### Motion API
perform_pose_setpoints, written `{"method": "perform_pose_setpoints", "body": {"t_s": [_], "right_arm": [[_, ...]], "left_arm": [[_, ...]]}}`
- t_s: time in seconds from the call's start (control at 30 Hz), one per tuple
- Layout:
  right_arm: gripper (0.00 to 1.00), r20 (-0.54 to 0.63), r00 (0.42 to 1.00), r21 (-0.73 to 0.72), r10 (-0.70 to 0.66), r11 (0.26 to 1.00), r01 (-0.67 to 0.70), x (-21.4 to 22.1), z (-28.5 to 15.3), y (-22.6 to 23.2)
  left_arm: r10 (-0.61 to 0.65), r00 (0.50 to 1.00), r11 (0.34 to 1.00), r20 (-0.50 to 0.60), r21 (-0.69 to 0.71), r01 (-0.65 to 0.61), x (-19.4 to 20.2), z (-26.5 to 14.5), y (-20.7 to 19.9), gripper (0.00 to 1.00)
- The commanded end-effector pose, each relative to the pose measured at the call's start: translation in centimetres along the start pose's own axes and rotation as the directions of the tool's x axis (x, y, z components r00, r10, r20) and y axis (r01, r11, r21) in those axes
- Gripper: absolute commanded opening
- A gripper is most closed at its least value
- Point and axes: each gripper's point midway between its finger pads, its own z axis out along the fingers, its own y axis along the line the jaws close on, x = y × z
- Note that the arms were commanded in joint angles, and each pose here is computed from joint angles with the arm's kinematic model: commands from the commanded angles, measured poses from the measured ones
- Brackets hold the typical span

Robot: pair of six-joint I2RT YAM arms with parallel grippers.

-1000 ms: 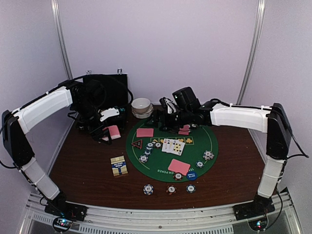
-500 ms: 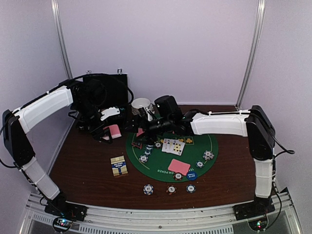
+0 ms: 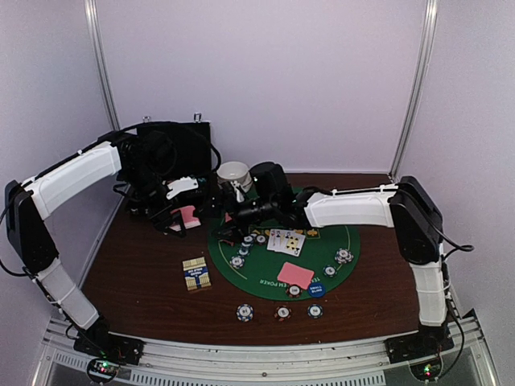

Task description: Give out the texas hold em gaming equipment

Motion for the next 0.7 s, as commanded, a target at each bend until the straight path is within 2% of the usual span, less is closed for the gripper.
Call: {"method": "perform_pose_setpoints", "body": {"t_s": [0.0, 0.67], "right_arm": [[0.96, -0.009, 1.000, -0.084, -0.018, 0.996, 0.018, -0.3, 0.8, 2.3], [0.91, -0.061, 0.998, -0.184, 0.023, 0.982, -0.034, -0.5, 4.3, 3.0]], "left_arm": [[0.023, 0.998, 1.000, 0.057, -0.007, -0.023, -1.4, -0.9, 0.2, 0.00], [0.021, 0.998, 1.000, 0.055, 0.005, -0.022, -1.3, -0.7, 0.0, 0.00]]}}
